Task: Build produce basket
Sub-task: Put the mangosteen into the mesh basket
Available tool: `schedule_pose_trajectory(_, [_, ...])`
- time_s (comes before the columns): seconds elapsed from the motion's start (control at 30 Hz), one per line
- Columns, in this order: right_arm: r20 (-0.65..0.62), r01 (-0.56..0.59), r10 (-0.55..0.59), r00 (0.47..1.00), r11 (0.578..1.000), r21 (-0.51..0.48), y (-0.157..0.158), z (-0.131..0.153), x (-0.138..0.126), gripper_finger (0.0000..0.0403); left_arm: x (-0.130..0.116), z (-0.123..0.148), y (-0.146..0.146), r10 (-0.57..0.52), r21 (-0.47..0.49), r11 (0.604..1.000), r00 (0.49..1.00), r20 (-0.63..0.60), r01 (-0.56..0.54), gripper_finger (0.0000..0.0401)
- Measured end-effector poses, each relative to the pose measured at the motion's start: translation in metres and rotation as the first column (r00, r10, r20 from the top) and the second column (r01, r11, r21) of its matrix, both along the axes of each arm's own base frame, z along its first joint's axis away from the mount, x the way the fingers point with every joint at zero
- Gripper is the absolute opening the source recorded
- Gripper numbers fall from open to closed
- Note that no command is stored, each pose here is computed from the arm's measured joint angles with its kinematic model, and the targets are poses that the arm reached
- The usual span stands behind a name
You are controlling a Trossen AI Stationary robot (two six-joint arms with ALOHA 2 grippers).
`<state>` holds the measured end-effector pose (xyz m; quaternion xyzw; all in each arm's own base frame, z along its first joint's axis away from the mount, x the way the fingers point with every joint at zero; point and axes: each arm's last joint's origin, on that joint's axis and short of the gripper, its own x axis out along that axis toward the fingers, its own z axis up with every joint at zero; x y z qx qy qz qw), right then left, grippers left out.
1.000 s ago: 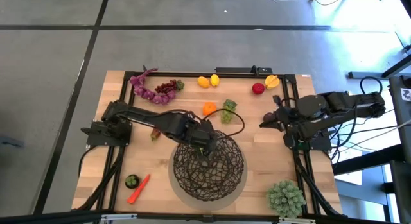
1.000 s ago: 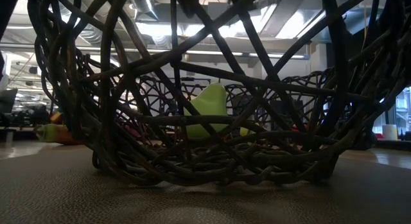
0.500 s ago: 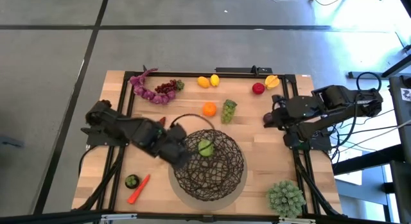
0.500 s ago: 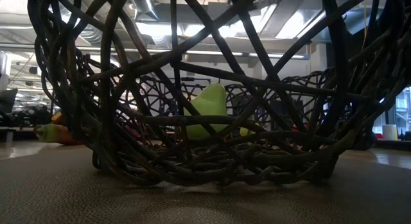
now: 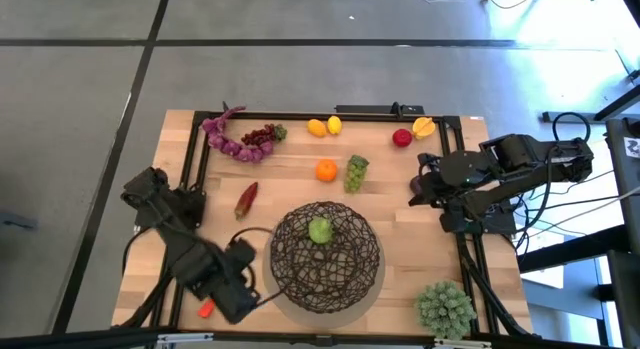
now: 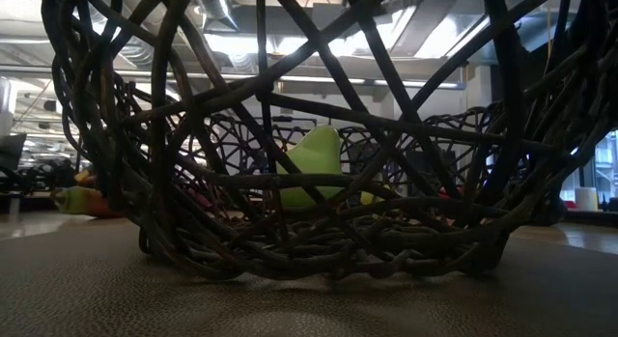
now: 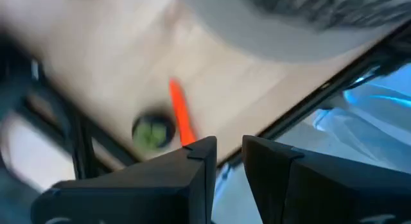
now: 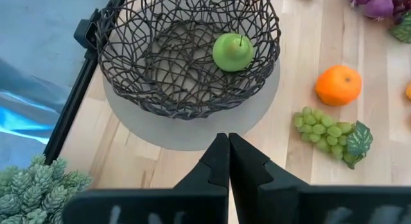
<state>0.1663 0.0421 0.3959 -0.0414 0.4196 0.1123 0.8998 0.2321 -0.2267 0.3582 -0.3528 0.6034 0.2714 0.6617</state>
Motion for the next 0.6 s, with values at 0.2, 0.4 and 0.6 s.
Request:
schedule_pose_trajectory(0.2, [0.014,-0.008,0.008,1.000,1.000,0.017,0.001,0.001,0.002,0.0000,-0.028,-0.030,-0.025,0.157,0.031,0.988,0.979,-0.128,-0.154,0.0065])
schedule_pose_trajectory(0.4, [0.010,-0.116,0.116,0.993,0.990,0.074,0.004,0.001,0.001,0.0000,-0.047,-0.067,-0.041,0.167,0.084,0.984,0.974,-0.156,-0.155,0.0065])
schedule_pose_trajectory(0.6, [0.070,-0.142,0.137,0.988,0.986,0.087,0.006,0.005,0.005,0.0000,-0.061,-0.096,-0.039,0.150,0.174,0.978,0.967,-0.207,-0.114,0.0065])
